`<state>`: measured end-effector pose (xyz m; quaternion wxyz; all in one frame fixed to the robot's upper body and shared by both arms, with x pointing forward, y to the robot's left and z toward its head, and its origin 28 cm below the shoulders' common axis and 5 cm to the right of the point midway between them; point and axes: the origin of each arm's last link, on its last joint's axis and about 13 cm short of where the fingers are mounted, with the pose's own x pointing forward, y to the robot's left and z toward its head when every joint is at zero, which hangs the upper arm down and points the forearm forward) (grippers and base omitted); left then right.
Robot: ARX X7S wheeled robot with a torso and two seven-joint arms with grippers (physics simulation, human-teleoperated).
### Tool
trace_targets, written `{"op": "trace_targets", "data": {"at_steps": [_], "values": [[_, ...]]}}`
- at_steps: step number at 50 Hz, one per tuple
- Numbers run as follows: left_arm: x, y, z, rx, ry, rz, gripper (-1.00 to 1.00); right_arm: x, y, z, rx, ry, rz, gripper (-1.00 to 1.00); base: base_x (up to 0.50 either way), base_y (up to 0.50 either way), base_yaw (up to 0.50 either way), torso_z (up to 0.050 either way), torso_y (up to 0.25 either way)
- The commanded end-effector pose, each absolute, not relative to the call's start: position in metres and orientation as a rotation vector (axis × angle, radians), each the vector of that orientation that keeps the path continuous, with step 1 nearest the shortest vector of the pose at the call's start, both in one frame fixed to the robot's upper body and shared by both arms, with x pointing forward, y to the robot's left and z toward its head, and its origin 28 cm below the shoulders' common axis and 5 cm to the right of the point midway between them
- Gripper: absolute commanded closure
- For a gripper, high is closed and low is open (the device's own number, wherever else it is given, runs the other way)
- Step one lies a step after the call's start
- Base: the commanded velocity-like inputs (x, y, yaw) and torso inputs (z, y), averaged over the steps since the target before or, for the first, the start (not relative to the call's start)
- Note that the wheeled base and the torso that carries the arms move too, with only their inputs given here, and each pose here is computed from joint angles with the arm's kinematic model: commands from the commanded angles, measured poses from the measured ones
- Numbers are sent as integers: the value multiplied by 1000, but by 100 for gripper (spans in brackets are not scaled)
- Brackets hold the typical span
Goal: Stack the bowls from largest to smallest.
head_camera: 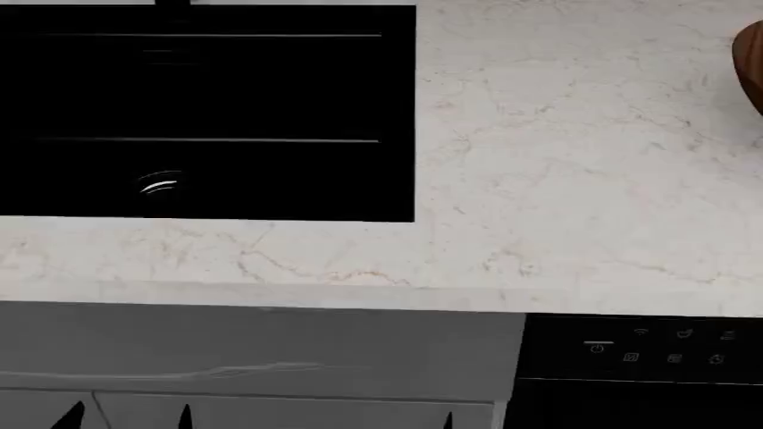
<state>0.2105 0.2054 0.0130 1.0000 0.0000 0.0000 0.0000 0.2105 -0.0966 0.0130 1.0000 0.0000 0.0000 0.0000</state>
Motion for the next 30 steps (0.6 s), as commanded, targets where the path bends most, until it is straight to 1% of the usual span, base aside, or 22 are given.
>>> {"op": "trace_targets", "data": {"at_steps": [1, 13, 17, 21, 30], "values": [[211, 205, 13, 0, 0, -11, -100, 210, -96, 13, -9, 0, 0, -100, 0, 0, 0, 0, 0], [210, 205, 13, 9, 30, 3, -100, 213, -98, 13, -5, -11, -6, -100, 0, 0, 0, 0, 0], [210, 205, 13, -48, 38, 6, -100, 214, -98, 13, -12, -11, -2, -100, 0, 0, 0, 0, 0], [210, 206, 13, 4, 44, -17, -100, 211, -99, 9, -17, -11, 1, -100, 0, 0, 0, 0, 0], [209, 204, 12, 21, 70, -21, -100, 211, -99, 7, -27, -8, 10, -100, 0, 0, 0, 0, 0]]}}
